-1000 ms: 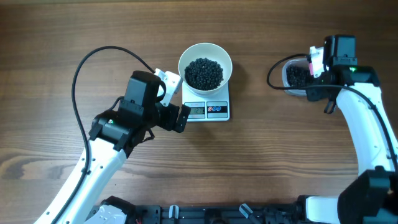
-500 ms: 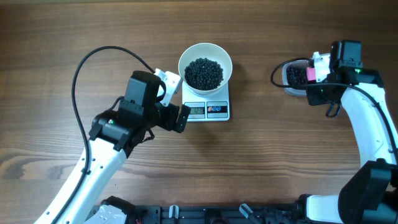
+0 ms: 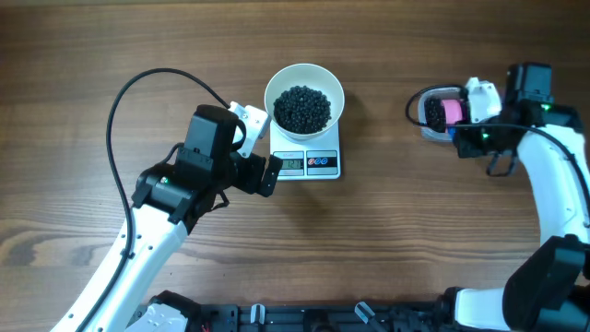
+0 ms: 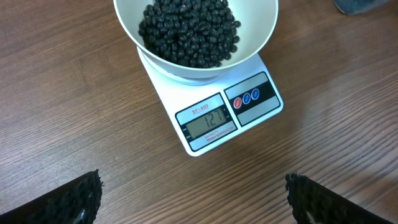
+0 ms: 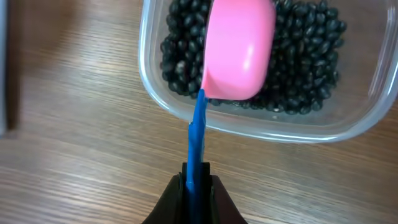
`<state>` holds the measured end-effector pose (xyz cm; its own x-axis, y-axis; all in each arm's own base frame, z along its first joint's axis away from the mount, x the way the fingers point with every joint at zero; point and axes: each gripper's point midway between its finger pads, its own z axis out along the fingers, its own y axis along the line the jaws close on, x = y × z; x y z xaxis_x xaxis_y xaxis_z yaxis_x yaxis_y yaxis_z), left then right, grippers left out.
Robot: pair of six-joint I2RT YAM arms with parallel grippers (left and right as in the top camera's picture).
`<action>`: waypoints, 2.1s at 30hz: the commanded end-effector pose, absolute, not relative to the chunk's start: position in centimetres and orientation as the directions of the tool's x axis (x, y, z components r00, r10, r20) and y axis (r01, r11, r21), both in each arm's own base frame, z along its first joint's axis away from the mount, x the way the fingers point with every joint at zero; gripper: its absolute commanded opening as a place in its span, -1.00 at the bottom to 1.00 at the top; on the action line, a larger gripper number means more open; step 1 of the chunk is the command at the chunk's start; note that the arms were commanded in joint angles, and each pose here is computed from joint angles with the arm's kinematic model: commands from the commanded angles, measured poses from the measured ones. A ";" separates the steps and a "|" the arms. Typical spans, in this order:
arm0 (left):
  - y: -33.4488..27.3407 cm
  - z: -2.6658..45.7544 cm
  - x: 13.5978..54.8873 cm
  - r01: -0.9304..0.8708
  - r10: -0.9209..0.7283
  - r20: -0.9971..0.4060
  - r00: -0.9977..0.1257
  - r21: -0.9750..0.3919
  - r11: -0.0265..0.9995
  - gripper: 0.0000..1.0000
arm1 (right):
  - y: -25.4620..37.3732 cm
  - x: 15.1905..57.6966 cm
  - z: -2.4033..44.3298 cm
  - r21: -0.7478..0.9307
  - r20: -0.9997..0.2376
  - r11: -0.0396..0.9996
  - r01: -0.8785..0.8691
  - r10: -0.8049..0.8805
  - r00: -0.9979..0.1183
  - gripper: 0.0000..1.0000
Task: Scoop item into bowl and weigh 150g on scale
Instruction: 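Drag the scoop through the black beans to refill it, right gripper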
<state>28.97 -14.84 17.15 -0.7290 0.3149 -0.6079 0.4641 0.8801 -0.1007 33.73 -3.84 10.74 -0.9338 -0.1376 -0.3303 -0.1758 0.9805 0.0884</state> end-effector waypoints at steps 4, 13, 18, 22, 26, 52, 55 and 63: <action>-14.7 17.1 29.1 0.455 0.307 -0.608 -0.733 -0.102 0.884 1.00 | -3.2 33.0 10.9 0.304 -0.375 0.932 -0.198 -0.074 -0.924 -0.91; -14.7 17.1 29.1 0.455 0.307 -0.608 -0.732 -0.102 0.884 1.00 | -2.8 33.1 9.6 0.366 -0.343 0.913 -0.183 -0.051 -0.938 -0.91; -14.7 17.1 29.1 0.455 0.307 -0.608 -0.733 -0.102 0.884 1.00 | -2.4 33.2 9.7 0.389 -0.347 0.902 -0.186 -0.043 -0.937 -0.91; -14.7 17.1 29.1 0.455 0.307 -0.608 -0.733 -0.102 0.884 1.00 | -2.1 33.5 10.4 0.452 -0.377 0.872 -0.187 -0.004 -0.926 -0.92; -14.7 17.1 29.1 0.455 0.307 -0.608 -0.732 -0.102 0.884 1.00 | -3.8 33.3 10.6 0.465 -0.383 0.873 -0.145 0.051 -0.923 -0.91; -14.7 17.1 29.1 0.455 0.307 -0.608 -0.733 -0.102 0.884 1.00 | -3.9 33.7 10.8 0.594 -0.385 0.795 -0.122 0.148 -0.911 -0.91; -14.7 17.1 29.1 0.455 0.307 -0.608 -0.732 -0.102 0.884 1.00 | -4.5 33.6 10.8 0.595 -0.383 0.797 -0.105 0.166 -0.909 -0.91; -14.7 17.1 29.1 0.455 0.307 -0.608 -0.732 -0.102 0.884 1.00 | -6.3 33.2 10.8 0.598 -0.378 0.799 -0.058 0.217 -0.900 -0.91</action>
<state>28.97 -14.84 17.15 -0.7290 0.3149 -0.6079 0.4641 0.8801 -0.1007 33.39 -6.21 10.90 -0.9067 0.1917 -0.3758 -0.0557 0.8287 0.5569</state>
